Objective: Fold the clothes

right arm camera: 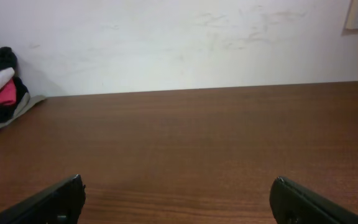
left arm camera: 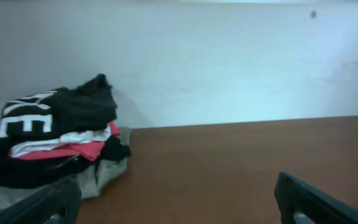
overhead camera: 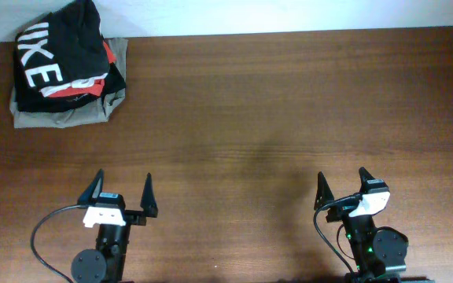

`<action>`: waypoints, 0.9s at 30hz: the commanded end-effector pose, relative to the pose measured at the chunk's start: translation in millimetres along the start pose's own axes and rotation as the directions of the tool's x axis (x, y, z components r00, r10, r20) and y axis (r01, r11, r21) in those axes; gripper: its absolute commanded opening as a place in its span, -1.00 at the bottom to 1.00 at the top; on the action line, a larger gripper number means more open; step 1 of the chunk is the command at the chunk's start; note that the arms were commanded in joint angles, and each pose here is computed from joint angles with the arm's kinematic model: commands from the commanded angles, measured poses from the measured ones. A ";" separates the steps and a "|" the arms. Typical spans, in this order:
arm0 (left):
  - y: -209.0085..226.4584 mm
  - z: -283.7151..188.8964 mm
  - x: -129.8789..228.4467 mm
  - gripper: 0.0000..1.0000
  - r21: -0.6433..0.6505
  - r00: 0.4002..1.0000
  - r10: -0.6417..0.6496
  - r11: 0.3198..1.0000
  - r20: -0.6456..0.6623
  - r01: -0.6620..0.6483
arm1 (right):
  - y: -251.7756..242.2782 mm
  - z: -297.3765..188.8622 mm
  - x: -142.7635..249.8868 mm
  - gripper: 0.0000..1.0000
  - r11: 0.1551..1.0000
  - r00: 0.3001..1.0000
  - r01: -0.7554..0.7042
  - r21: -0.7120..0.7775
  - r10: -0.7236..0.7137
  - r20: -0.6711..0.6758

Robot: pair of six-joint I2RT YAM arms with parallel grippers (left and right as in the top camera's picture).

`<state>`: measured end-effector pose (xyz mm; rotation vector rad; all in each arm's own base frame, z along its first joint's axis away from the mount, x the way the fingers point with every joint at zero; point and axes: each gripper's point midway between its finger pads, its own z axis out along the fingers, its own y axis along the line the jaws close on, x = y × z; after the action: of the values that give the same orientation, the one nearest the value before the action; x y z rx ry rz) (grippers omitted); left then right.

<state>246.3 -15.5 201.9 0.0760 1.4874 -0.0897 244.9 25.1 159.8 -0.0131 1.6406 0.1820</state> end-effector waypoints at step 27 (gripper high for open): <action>38.3 -9.3 44.8 0.98 -0.204 0.987 -0.018 0.979 -0.158 -0.015 | 4.1 -0.1 2.2 0.97 1.000 1.000 -0.006 -0.022 0.006 -0.004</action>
<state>245.1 20.3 158.6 -0.0825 1.6455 0.0523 244.9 25.2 159.8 -0.0137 1.6406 0.1820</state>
